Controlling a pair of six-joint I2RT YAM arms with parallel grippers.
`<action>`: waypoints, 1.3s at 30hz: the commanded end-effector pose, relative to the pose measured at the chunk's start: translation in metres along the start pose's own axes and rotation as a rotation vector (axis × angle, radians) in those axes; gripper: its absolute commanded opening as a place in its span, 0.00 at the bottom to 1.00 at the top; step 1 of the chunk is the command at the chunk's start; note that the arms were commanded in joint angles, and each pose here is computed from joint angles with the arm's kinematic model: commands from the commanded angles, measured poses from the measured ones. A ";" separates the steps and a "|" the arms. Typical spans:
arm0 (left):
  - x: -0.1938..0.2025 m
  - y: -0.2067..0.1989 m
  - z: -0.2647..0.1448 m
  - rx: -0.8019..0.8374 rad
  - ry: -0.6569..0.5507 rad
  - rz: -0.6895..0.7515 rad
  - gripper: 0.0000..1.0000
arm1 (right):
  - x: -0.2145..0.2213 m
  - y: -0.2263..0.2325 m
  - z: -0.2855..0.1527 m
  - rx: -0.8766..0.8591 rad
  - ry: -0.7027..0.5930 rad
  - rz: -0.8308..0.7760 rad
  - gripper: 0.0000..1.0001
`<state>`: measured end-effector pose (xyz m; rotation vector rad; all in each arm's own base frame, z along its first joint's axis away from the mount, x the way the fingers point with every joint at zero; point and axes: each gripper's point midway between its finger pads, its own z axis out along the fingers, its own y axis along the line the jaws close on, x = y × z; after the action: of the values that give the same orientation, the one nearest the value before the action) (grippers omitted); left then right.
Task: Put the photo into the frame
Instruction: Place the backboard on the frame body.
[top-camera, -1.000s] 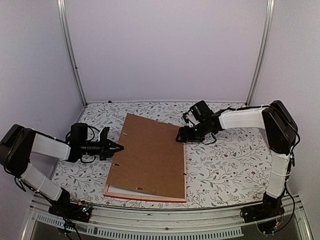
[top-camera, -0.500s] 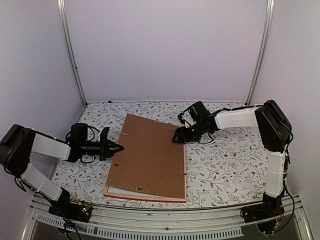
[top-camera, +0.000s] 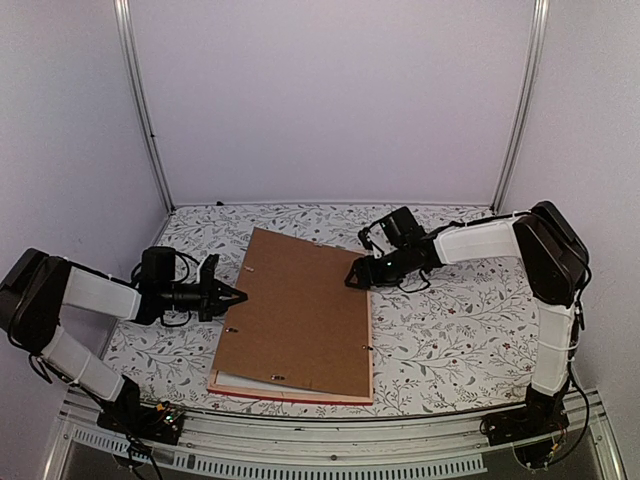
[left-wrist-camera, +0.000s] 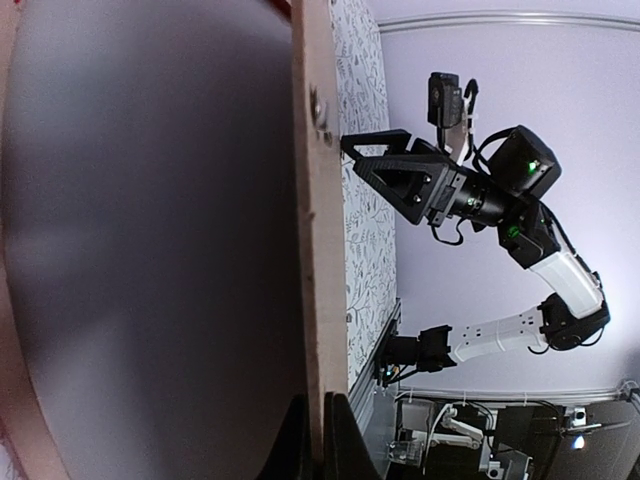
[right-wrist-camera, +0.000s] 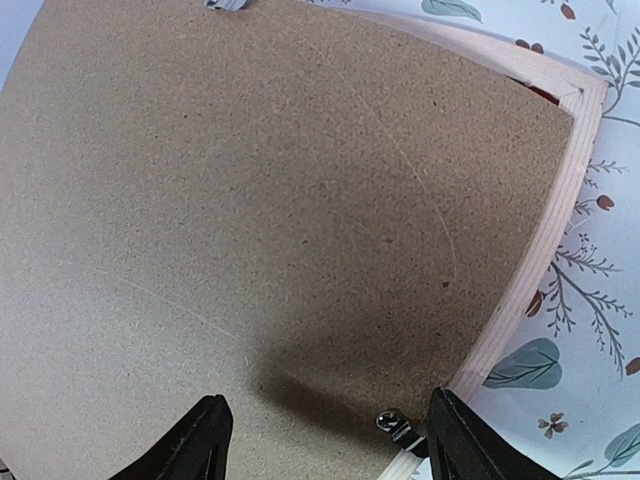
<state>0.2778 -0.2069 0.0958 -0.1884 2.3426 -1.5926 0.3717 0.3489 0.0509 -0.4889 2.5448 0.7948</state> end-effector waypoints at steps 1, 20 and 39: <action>-0.003 0.010 -0.002 -0.048 -0.029 0.047 0.00 | 0.021 0.019 -0.004 -0.046 0.057 0.017 0.70; -0.001 0.018 -0.002 -0.070 -0.030 0.043 0.00 | 0.035 0.055 -0.016 -0.068 0.071 -0.010 0.70; -0.001 0.022 -0.002 -0.079 -0.038 0.036 0.00 | 0.086 0.058 -0.059 -0.004 0.111 0.001 0.70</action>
<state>0.2782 -0.2054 0.0925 -0.1938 2.3511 -1.5706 0.2742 0.3374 0.0726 -0.5129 2.6437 0.7946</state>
